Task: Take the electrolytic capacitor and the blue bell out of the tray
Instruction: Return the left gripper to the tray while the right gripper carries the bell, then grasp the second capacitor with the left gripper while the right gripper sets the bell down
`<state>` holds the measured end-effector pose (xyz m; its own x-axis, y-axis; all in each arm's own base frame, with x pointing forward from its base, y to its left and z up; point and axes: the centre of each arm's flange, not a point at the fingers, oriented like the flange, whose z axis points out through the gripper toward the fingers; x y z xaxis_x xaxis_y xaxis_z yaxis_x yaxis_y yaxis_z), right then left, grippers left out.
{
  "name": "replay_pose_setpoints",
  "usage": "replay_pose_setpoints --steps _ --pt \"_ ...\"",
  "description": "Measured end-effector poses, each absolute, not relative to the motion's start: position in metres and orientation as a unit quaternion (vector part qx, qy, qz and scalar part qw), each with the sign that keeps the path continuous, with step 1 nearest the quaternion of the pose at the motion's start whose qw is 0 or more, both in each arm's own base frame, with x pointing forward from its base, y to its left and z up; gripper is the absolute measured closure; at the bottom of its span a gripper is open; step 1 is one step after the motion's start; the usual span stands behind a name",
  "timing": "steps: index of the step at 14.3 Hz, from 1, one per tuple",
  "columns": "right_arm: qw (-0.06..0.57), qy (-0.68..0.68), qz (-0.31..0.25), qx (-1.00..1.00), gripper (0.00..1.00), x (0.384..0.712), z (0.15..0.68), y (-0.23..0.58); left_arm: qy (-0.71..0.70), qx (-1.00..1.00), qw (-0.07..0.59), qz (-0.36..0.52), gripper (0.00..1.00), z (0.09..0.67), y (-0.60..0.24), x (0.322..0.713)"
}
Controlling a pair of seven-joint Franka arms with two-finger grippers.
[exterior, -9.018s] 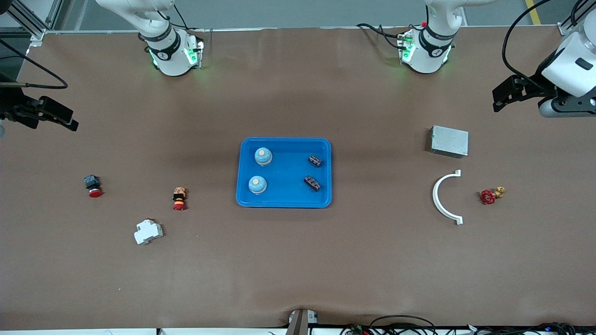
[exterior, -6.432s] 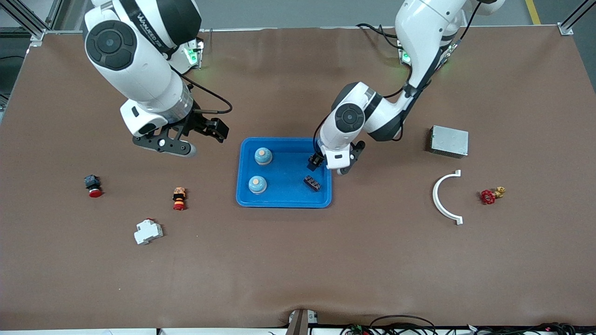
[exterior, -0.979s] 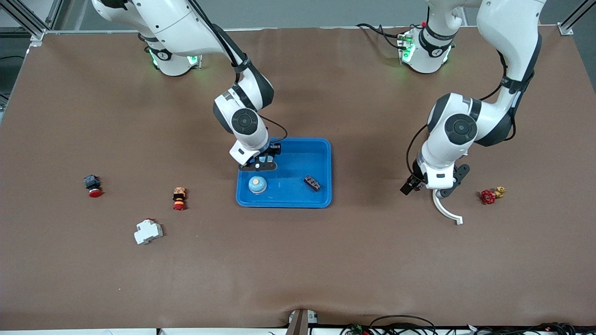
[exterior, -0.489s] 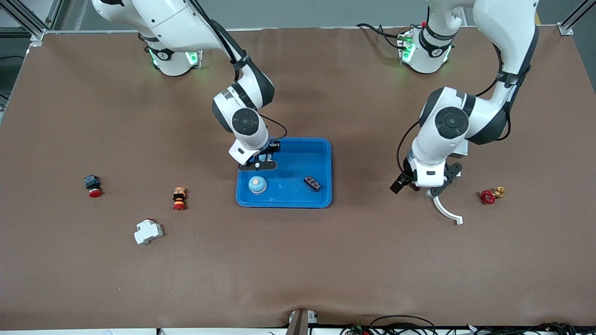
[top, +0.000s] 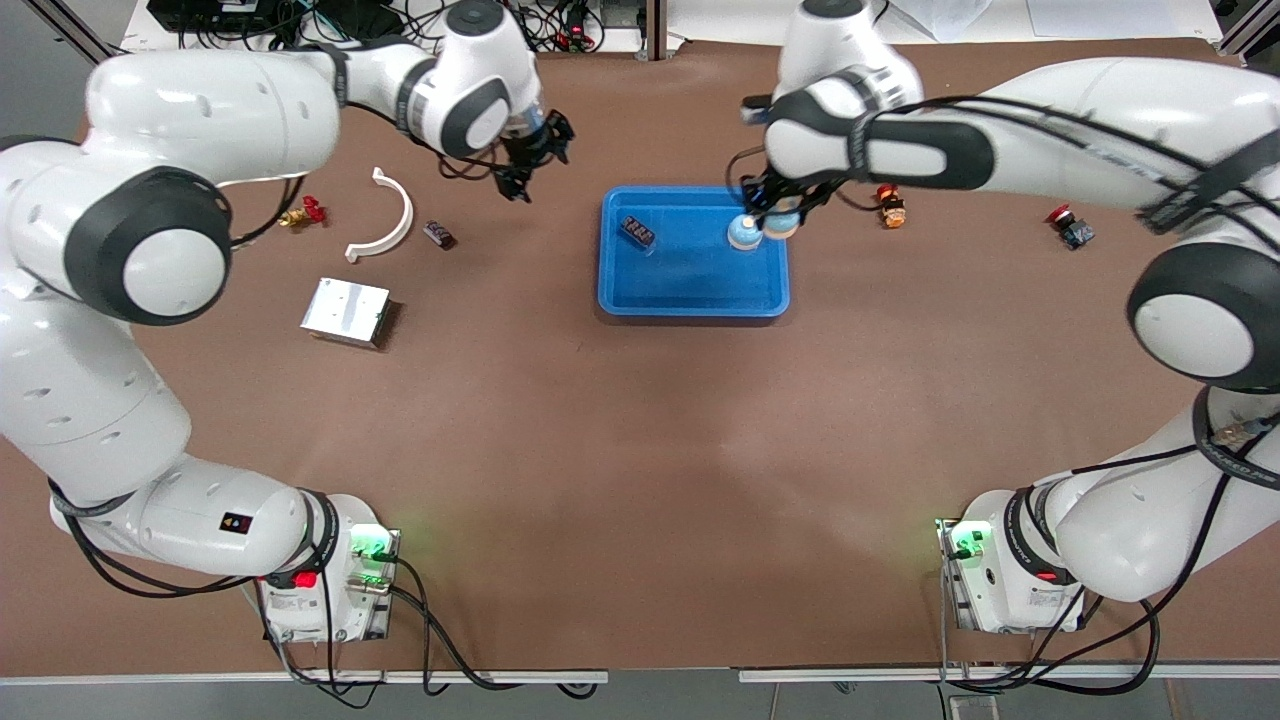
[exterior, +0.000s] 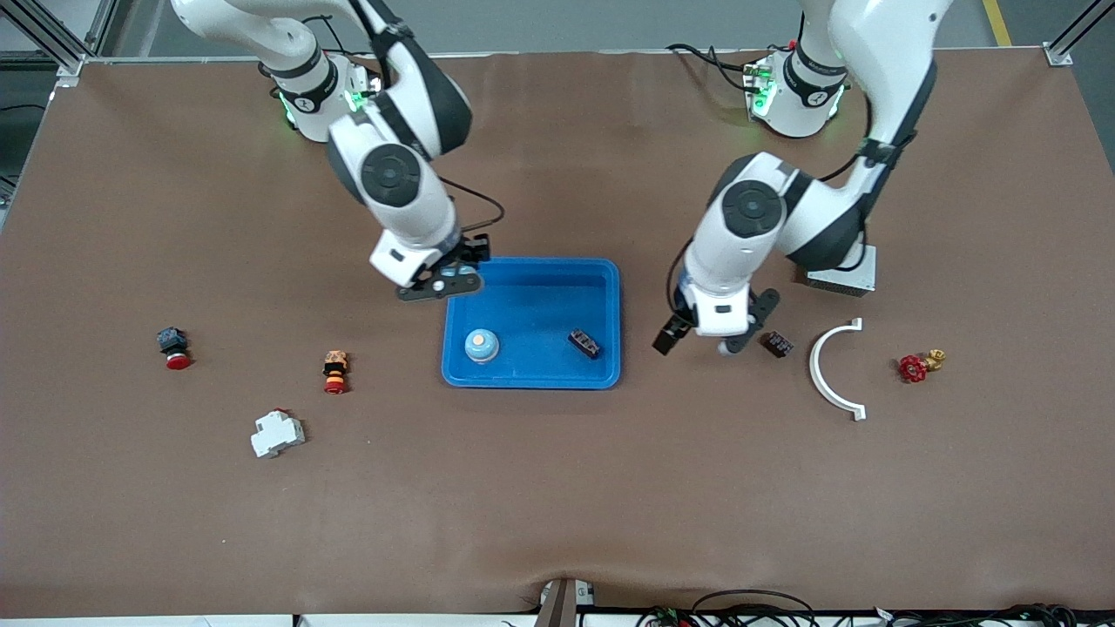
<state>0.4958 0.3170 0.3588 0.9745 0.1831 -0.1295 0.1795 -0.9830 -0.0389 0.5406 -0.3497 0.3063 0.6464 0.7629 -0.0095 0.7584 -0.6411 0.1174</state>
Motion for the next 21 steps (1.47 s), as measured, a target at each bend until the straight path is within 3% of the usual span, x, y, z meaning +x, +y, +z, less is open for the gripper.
replay_pose_setpoints --steps 12,21 --pt "0.05 -0.229 0.068 -0.97 0.33 0.518 0.343 0.026 0.416 0.907 0.06 -0.018 0.0 0.244 -0.446 0.528" --pt "0.004 -0.276 0.07 -0.959 0.33 0.507 0.283 0.005 0.437 0.895 0.083 -0.014 0.01 0.201 -0.472 0.538"
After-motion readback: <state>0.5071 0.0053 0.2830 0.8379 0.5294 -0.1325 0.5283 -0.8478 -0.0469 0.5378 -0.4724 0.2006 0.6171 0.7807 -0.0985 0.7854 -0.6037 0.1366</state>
